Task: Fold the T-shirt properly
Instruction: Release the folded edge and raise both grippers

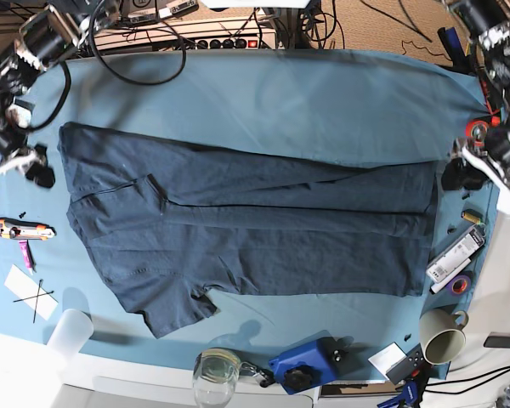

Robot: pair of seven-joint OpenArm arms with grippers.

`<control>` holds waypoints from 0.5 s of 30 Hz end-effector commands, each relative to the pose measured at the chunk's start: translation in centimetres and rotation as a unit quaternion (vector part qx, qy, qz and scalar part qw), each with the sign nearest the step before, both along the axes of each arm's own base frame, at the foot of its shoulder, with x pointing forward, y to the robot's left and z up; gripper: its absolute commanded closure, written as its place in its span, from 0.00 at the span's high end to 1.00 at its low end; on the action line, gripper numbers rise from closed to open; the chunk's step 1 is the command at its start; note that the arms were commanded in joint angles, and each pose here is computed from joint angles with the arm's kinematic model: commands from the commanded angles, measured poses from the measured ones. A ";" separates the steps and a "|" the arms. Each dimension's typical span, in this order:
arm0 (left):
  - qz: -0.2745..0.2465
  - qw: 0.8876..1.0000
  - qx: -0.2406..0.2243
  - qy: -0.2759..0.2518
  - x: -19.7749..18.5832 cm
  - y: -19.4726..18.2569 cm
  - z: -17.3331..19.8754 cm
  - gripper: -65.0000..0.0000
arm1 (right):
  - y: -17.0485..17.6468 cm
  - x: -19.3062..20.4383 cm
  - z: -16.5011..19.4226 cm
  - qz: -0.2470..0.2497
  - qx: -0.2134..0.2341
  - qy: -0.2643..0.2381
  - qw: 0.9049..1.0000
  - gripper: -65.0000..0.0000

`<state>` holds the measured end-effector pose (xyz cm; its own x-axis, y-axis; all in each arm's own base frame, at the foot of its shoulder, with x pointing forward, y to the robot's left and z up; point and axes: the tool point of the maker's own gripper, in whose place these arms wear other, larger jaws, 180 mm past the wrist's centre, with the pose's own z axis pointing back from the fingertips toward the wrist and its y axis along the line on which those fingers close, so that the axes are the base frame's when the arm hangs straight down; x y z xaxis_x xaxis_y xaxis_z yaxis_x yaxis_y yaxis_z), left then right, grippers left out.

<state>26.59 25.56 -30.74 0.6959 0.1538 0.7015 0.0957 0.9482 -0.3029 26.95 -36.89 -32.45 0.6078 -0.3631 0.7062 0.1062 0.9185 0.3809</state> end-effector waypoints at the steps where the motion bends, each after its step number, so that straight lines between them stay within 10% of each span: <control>1: -0.004 1.000 0.008 -0.022 0.1 0.2 1.2 0.49 | -0.6 0.2 1.3 0.000 -0.010 -0.020 1.000 0.43; 15: -0.006 1.000 0.010 0.011 -2.2 0.1 -0.5 0.49 | -2.1 -3.1 -2.6 -0.038 -0.022 0.053 0.998 0.45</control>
<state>23.79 25.45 -32.42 0.7420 0.1425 0.6550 0.0812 0.9509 -0.2988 23.00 -38.27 -36.62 0.6831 -0.3985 0.6120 0.2327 0.9131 0.3348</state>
